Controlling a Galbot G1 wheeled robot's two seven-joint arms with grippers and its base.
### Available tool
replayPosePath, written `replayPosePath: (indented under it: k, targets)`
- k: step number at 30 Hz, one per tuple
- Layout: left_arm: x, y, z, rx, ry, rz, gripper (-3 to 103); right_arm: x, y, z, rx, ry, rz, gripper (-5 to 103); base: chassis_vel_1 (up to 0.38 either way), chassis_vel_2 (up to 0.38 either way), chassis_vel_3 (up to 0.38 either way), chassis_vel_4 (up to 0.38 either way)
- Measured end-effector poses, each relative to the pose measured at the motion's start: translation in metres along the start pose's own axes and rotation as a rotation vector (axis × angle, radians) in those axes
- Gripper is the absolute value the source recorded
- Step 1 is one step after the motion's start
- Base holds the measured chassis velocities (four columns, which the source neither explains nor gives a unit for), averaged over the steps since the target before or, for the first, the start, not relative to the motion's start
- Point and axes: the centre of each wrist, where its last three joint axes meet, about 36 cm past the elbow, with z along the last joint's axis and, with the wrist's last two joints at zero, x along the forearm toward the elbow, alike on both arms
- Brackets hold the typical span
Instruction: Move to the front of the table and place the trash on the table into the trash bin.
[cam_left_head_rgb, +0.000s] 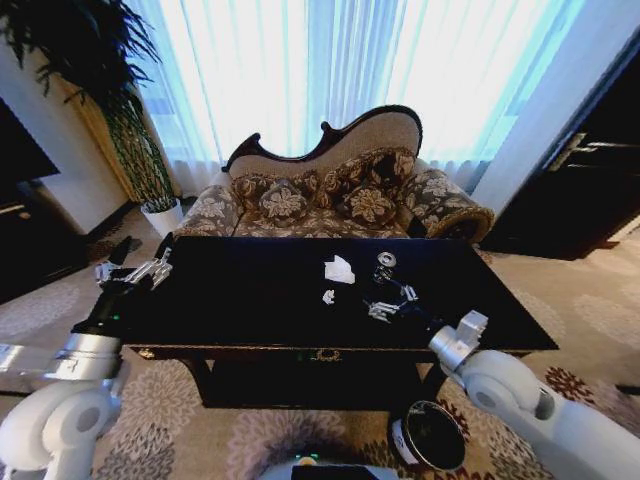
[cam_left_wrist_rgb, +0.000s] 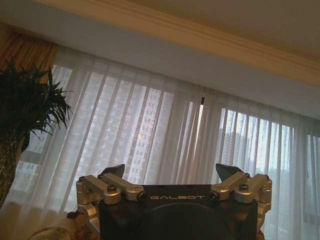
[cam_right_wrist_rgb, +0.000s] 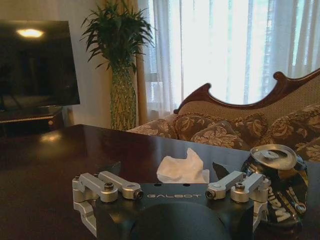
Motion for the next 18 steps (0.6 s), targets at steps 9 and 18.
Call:
replayPosePath:
  k: [9, 18]
  targets:
    - [0.002, 0.001, -0.009, -0.002, -0.018, -0.019, 100, -0.038, -0.016, -0.006, 0.041, 0.060, 0.009, 100, 0.000, 0.000, 0.000, 0.000]
    - [-0.001, 0.007, -0.003, 0.003, -0.006, -0.034, 100, -0.074, -0.006, -0.001, 0.035, 0.099, 0.005, 100, 0.000, 0.000, 0.000, 0.000]
